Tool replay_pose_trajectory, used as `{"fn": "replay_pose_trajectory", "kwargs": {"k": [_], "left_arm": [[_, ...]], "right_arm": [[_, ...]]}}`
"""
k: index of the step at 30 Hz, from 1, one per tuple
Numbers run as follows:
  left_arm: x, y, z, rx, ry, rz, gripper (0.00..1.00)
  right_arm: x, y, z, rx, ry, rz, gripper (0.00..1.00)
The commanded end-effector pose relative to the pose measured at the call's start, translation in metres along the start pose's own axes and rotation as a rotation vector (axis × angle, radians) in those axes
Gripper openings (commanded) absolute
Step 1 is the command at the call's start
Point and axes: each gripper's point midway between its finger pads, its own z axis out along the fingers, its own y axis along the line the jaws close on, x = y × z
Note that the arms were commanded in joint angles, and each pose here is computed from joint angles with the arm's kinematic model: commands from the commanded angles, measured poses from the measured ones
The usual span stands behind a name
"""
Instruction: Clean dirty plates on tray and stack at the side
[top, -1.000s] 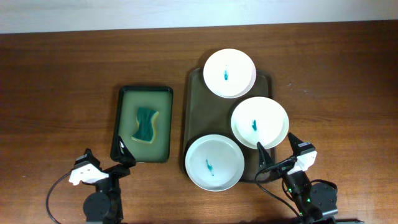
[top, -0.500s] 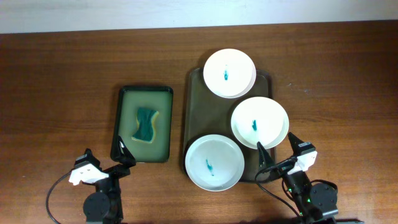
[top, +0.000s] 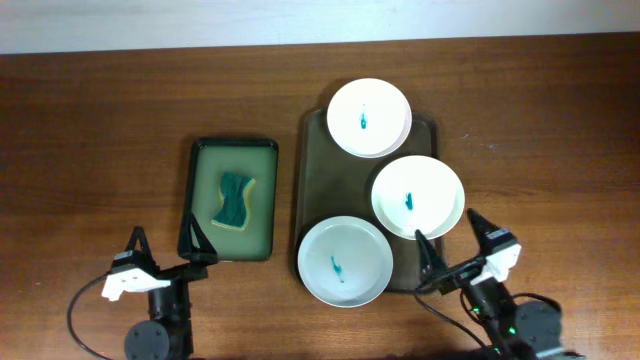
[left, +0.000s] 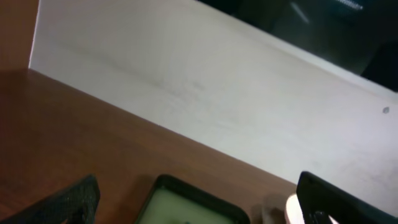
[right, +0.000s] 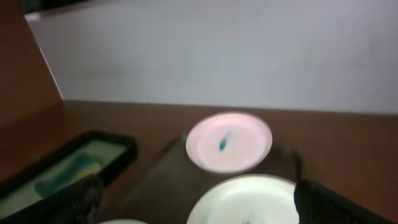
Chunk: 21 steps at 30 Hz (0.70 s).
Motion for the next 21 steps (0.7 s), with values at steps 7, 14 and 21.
{"fn": "replay_pose_trajectory", "kwargs": {"k": [7, 14, 21], "left_arm": [[-0.053, -0.055, 0.037, -0.006, 0.362, 0.108, 0.99], [-0.038, -0.054, 0.065, -0.14, 0.693, 0.153, 0.99], [-0.009, -0.049, 0.063, -0.15, 0.818, 0.146, 0.99]], "right_arm": [[-0.077, 0.023, 0.024, -0.07, 0.302, 0.032, 0.98], [-0.068, 0.029, 0.068, -0.132, 0.57, 0.124, 0.98], [-0.023, 0.035, 0.074, -0.184, 0.755, 0.208, 0.98]]}}
